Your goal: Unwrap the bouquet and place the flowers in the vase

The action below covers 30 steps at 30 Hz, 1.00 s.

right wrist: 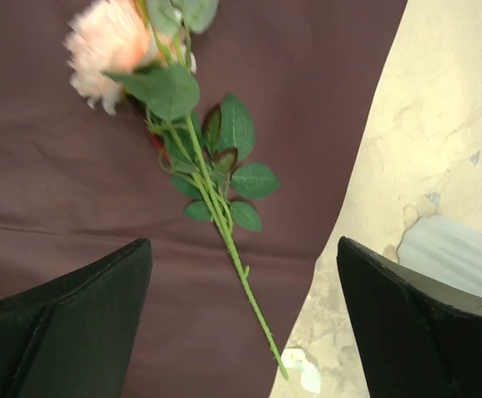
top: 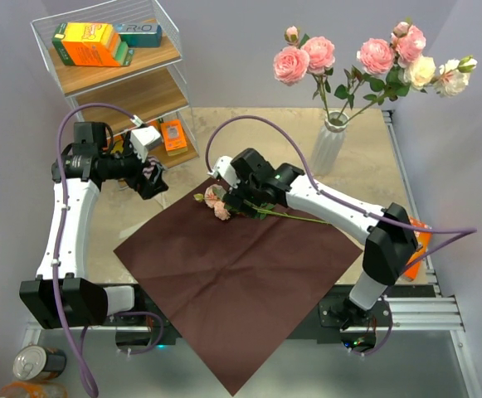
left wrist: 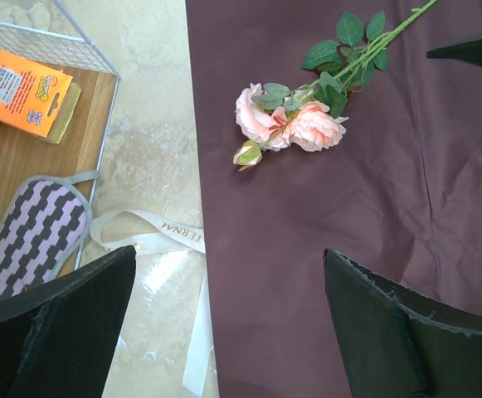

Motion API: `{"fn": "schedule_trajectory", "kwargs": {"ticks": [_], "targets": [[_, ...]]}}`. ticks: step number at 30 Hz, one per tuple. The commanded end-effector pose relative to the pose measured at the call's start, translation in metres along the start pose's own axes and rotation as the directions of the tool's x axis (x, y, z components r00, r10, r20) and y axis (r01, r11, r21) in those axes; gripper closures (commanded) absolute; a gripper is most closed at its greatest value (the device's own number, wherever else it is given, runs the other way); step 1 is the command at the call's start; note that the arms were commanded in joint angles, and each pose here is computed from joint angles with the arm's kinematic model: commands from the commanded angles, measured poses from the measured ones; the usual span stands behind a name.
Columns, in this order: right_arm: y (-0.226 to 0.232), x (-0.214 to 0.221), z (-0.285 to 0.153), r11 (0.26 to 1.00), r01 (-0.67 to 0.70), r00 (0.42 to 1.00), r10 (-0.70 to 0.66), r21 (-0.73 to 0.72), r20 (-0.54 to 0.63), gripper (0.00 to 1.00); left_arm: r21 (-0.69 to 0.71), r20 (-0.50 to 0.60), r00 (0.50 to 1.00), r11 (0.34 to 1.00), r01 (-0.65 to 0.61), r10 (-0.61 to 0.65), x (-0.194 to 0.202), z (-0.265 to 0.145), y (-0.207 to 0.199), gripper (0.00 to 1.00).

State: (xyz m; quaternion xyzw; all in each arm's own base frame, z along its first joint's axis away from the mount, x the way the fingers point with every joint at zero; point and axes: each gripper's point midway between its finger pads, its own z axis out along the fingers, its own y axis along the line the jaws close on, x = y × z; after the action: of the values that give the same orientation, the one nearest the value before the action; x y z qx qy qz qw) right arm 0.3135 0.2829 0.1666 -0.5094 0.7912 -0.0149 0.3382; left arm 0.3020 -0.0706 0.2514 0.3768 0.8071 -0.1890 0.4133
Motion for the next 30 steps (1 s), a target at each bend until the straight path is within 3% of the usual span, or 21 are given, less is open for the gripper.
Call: {"fn": "schedule_trajectory", "kwargs": {"ticks": [1, 7, 22, 30], "targets": [[-0.02, 0.001, 0.0, 0.994, 0.031, 1.0, -0.03, 0.106, -0.005, 0.03, 0.004, 0.015, 1.0, 1.0, -0.008, 0.008, -0.004, -0.001, 0.0, 0.01], [0.011, 0.033, 0.04, 0.997, 0.071, 0.991, -0.072, -0.013, -0.116, 0.01, 0.012, 0.016, 1.0, 1.0, -0.007, 0.007, -0.001, 0.002, -0.001, 0.01], [0.011, 0.039, 0.081, 0.989, -0.032, 0.997, 0.022, -0.148, -0.069, 0.01, 0.001, 0.005, 1.0, 1.0, -0.018, 0.018, 0.006, 0.0, -0.001, 0.01], [0.03, 0.064, 0.103, 0.959, -0.069, 0.987, 0.026, -0.274, -0.158, 0.02, -0.003, 0.005, 1.0, 1.0, -0.022, 0.022, 0.004, -0.002, 0.0, 0.01]]}}
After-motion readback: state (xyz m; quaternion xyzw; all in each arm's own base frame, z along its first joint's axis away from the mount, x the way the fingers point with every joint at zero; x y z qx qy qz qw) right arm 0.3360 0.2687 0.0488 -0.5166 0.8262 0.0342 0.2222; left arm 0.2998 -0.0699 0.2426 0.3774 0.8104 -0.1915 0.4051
